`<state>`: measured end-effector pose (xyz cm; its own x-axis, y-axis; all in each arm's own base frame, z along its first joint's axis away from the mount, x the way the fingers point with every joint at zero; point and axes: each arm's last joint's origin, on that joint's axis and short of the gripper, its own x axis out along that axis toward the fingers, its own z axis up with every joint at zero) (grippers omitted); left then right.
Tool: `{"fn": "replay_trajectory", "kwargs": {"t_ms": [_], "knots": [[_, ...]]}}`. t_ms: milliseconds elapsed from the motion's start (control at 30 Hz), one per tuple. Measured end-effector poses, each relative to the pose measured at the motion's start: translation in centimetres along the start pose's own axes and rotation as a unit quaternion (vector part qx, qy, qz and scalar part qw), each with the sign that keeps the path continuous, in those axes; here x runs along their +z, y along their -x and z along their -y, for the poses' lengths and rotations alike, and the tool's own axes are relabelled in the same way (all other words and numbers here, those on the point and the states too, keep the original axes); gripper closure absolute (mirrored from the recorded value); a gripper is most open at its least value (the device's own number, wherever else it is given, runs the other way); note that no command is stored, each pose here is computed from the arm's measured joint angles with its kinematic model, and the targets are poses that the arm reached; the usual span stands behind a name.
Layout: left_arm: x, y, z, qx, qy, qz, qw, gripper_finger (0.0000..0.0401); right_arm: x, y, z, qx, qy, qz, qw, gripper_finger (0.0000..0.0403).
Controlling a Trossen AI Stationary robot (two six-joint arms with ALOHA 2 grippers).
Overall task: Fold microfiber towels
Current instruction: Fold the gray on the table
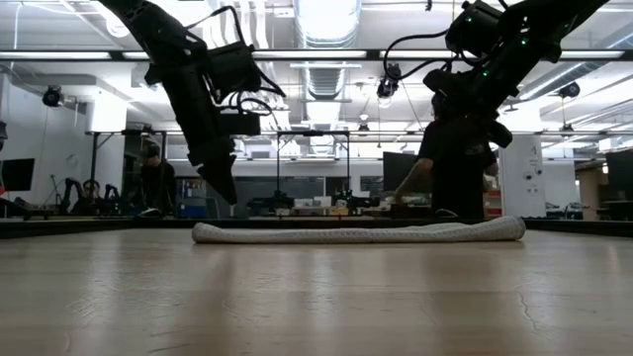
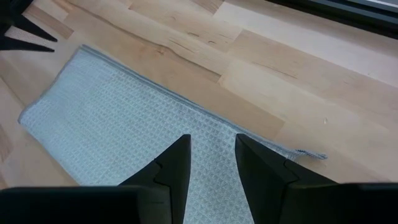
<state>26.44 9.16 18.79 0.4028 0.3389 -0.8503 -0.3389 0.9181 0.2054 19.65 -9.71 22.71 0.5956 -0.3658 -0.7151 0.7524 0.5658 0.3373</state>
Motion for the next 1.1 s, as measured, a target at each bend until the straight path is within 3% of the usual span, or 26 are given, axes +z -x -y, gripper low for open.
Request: {"fn": "replay_trajectory", "kwargs": {"t_ms": [267,467,733,1100], "knots": [[0.2,-0.2,0.0,0.0,-0.006,0.006,1.0,0.0251,0.0,0.0,0.0,0.0,0.0,0.0,1.0,0.0274],[0.2,-0.1,0.0,-0.005,-0.004,0.009,1.0,0.0236,0.0,0.0,0.0,0.0,0.0,0.0,1.0,0.0282],[0.2,0.2,0.5,-0.094,0.006,0.017,0.995,0.0236,0.0,0.0,0.0,0.0,0.0,0.0,1.0,0.0282],[-0.8,0.8,1.8,-0.212,0.011,-0.036,0.977,0.0236,0.0,0.0,0.0,0.0,0.0,0.0,1.0,0.0273]]}}
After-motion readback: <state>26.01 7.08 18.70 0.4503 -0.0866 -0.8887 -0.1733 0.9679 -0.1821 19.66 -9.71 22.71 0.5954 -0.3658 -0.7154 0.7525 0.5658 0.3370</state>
